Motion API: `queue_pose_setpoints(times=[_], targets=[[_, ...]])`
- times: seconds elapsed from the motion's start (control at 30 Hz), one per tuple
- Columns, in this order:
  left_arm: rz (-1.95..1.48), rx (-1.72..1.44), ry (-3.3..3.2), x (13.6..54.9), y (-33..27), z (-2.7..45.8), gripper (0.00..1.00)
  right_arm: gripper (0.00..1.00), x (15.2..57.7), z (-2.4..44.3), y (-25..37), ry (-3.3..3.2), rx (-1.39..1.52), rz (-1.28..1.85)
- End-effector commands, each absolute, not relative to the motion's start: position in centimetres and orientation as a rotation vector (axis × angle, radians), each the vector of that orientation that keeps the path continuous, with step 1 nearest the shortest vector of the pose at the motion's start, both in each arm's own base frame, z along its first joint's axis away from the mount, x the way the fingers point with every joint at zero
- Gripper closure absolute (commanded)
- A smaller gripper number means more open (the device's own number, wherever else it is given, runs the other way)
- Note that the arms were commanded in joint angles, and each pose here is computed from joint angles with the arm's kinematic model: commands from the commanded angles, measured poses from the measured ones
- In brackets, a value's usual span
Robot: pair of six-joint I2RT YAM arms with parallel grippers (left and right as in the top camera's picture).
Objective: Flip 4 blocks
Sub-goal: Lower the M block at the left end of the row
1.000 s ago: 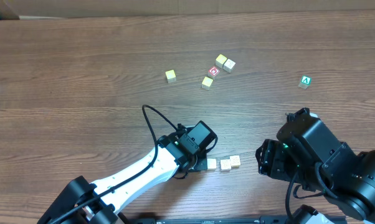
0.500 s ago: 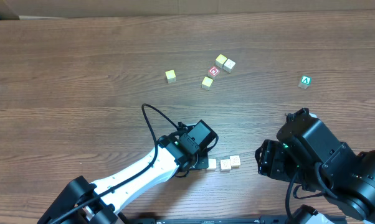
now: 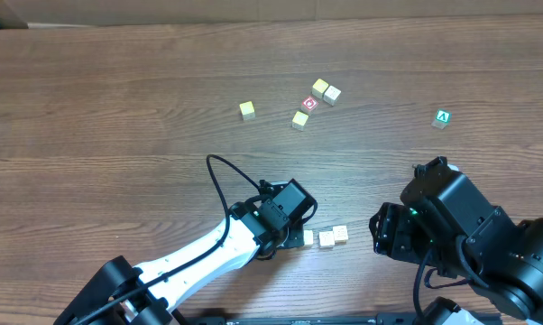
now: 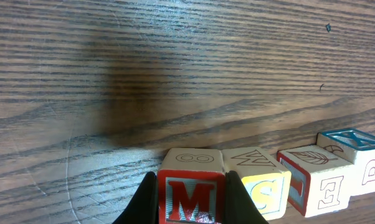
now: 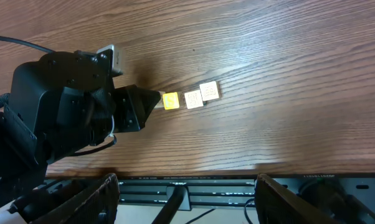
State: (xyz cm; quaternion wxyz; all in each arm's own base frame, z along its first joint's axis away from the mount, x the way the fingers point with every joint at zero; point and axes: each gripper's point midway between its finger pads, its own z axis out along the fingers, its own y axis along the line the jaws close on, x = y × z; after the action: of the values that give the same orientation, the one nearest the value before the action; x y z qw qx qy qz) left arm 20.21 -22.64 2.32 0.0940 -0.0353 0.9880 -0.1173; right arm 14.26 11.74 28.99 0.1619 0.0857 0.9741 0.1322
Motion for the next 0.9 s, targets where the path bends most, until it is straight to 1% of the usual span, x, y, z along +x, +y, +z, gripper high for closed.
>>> queue_pose_setpoints(times=[0.0,0.23,0.37,0.43,0.5,0.67,0.87], targets=[[-0.298,-0.115,2.951,19.43,-21.80,1.29,0.96,0.29,14.27,29.11,11.69,2.775,0.246,0.386],[-0.298,-0.115,2.951,19.43,-21.80,1.29,0.95,0.29,14.27,29.11,11.69,2.775,0.246,0.385],[-0.299,-0.115,2.952,19.42,-21.81,1.29,0.85,0.29,14.27,29.11,11.69,2.775,0.246,0.385],[-0.299,-0.115,2.952,19.42,-21.81,1.29,0.84,0.29,14.27,29.11,11.69,2.775,0.246,0.385],[-0.299,-0.115,2.952,19.42,-21.81,1.29,0.79,0.29,14.27,29.11,11.68,2.776,0.246,0.385],[-0.303,-0.114,2.954,19.37,-21.85,1.29,0.75,0.29,14.27,29.11,11.69,2.775,0.241,0.384],[-0.306,-0.114,2.951,19.45,-21.90,1.31,0.73,0.29,14.27,29.11,11.68,2.776,0.240,0.384]])
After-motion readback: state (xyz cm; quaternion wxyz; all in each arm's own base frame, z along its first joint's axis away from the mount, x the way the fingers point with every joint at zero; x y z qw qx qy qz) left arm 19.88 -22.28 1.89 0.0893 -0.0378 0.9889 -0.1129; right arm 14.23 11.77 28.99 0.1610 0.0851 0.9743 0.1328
